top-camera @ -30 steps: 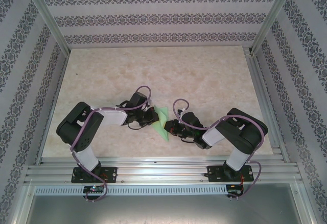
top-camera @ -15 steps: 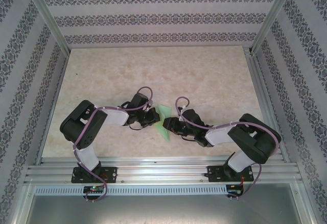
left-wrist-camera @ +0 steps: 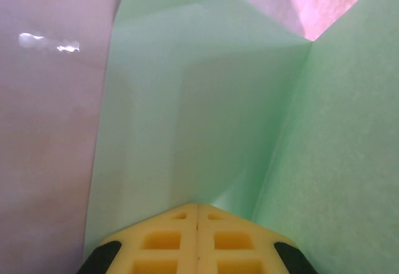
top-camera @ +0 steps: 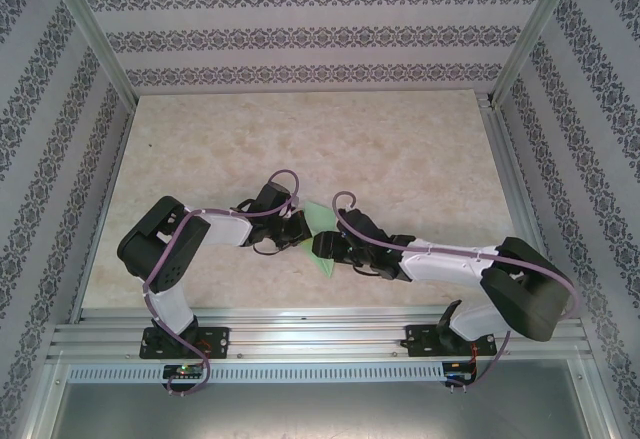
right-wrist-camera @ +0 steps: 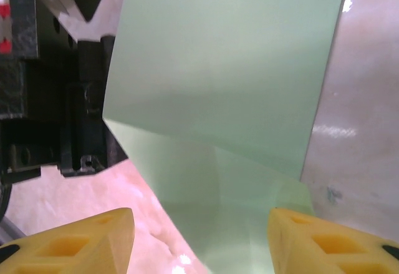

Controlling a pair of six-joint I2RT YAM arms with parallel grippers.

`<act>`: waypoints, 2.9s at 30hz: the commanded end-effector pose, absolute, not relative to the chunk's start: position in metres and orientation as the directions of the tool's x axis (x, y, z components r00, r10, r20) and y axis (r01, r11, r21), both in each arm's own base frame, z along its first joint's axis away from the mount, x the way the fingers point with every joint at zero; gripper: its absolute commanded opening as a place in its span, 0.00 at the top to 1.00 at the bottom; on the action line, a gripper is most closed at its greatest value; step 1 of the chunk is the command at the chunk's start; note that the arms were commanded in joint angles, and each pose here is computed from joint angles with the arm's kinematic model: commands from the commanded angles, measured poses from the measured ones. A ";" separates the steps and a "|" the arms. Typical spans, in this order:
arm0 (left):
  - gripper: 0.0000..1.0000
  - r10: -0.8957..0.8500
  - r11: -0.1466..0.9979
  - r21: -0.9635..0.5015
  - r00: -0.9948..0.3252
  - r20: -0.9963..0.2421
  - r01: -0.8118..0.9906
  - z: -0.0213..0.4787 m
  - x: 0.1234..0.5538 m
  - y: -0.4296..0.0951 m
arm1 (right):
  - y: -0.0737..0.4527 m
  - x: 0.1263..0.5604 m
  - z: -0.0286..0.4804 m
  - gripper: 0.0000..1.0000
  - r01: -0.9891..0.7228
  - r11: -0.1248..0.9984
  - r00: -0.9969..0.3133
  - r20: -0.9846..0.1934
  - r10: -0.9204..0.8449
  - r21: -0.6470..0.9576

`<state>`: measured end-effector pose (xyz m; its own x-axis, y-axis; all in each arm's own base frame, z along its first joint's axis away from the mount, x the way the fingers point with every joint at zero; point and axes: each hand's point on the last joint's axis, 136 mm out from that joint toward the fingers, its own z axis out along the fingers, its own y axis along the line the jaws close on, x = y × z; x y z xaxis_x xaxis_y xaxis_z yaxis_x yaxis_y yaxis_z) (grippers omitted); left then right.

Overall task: Fold a paper plane with a square sheet of paper (fold left side to right side)
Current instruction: Fourth fold the wing at the center of the table.

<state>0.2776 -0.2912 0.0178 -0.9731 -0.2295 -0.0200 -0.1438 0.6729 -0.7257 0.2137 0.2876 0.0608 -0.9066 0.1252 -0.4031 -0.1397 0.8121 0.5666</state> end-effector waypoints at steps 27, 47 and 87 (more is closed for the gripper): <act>0.96 -0.216 0.722 -0.672 -0.976 0.007 -0.164 -0.001 0.268 -0.287 | 0.308 0.213 0.035 0.48 -0.211 0.903 -0.904 -0.426 -0.035 0.375; 0.96 -0.222 0.733 -0.659 -0.975 0.006 -0.171 -0.006 0.266 -0.283 | 0.299 0.215 0.029 0.81 -0.162 0.857 -0.923 -0.382 0.044 0.489; 0.97 -0.220 0.779 -0.600 -0.975 0.009 -0.181 -0.020 0.263 -0.272 | 0.293 0.217 0.022 1.00 -0.096 0.614 -0.966 -0.221 0.131 0.784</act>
<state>0.2777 -0.2909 0.0167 -0.9764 -0.2144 -0.0269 -0.1314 0.6879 -0.7138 0.2166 0.2925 0.0219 -0.9659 0.1268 -0.2256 -0.0933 0.6423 0.7608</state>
